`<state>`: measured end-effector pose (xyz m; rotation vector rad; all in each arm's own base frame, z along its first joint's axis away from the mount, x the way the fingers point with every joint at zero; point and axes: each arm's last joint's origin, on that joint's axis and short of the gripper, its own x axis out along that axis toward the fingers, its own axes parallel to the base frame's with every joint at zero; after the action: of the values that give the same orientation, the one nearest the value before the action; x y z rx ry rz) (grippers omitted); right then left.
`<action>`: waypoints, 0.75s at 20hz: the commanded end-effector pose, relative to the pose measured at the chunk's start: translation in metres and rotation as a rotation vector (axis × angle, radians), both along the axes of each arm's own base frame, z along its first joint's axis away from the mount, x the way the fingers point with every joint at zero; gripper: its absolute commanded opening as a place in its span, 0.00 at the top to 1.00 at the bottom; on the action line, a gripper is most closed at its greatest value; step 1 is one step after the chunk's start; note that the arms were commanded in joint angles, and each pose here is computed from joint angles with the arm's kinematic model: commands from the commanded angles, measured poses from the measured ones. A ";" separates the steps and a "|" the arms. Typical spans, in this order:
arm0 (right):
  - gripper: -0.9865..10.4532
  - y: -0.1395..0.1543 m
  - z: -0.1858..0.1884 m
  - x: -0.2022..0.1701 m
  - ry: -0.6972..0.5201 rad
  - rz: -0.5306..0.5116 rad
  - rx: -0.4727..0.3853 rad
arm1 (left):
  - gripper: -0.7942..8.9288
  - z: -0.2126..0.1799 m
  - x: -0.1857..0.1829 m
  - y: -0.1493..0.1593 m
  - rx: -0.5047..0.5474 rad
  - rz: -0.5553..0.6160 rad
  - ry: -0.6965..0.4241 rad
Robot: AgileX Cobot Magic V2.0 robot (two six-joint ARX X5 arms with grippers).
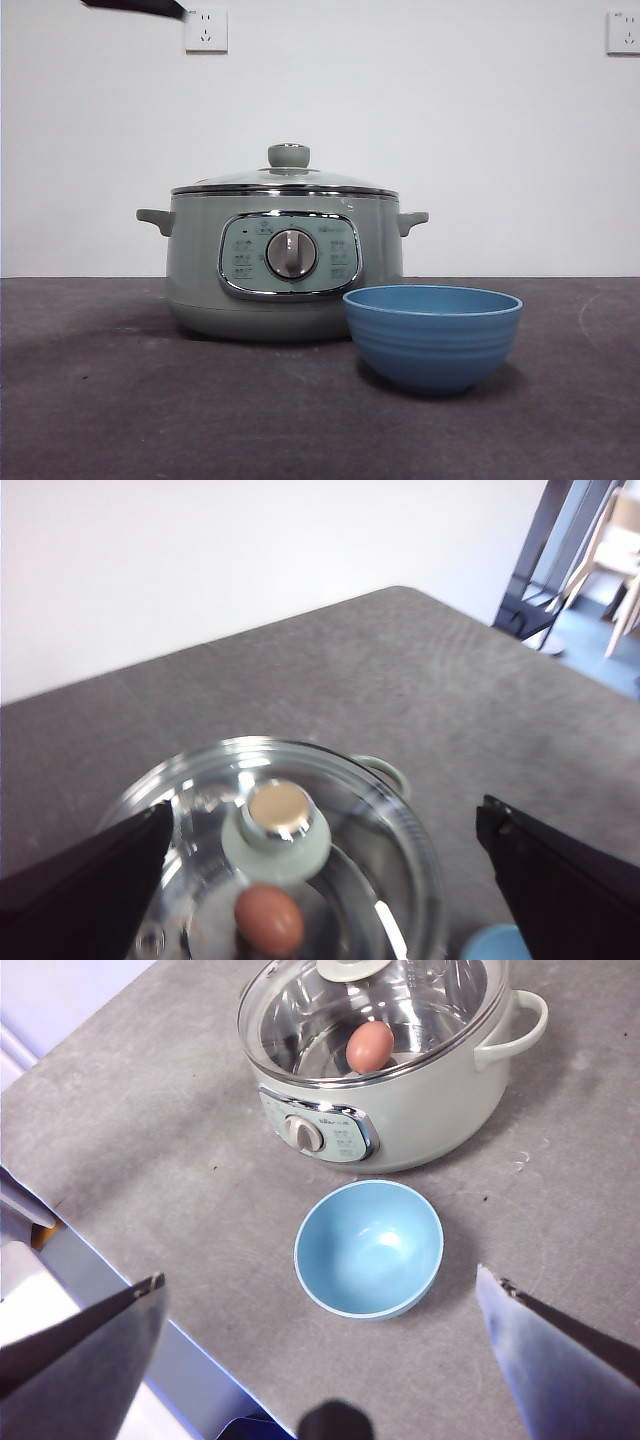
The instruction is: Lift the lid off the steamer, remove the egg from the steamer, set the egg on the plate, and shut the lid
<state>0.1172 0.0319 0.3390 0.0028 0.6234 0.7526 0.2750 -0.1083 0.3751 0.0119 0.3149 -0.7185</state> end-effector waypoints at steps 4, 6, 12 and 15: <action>0.39 0.000 0.001 0.000 -0.006 0.004 0.003 | 0.34 -0.036 0.046 -0.042 0.080 0.026 -0.063; 0.39 0.000 0.001 0.000 -0.006 0.004 0.003 | 0.34 -0.051 0.059 -0.051 0.089 0.032 -0.057; 0.39 0.000 0.001 0.000 -0.006 0.004 0.003 | 0.34 -0.090 0.081 -0.070 0.111 0.016 -0.013; 0.39 0.000 0.001 0.000 -0.006 0.003 0.002 | 0.34 -0.104 0.085 -0.076 0.134 0.026 0.014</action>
<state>0.1172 0.0319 0.3390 0.0032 0.6236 0.7525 0.3581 -0.1821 0.2724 0.1183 0.3886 -0.6709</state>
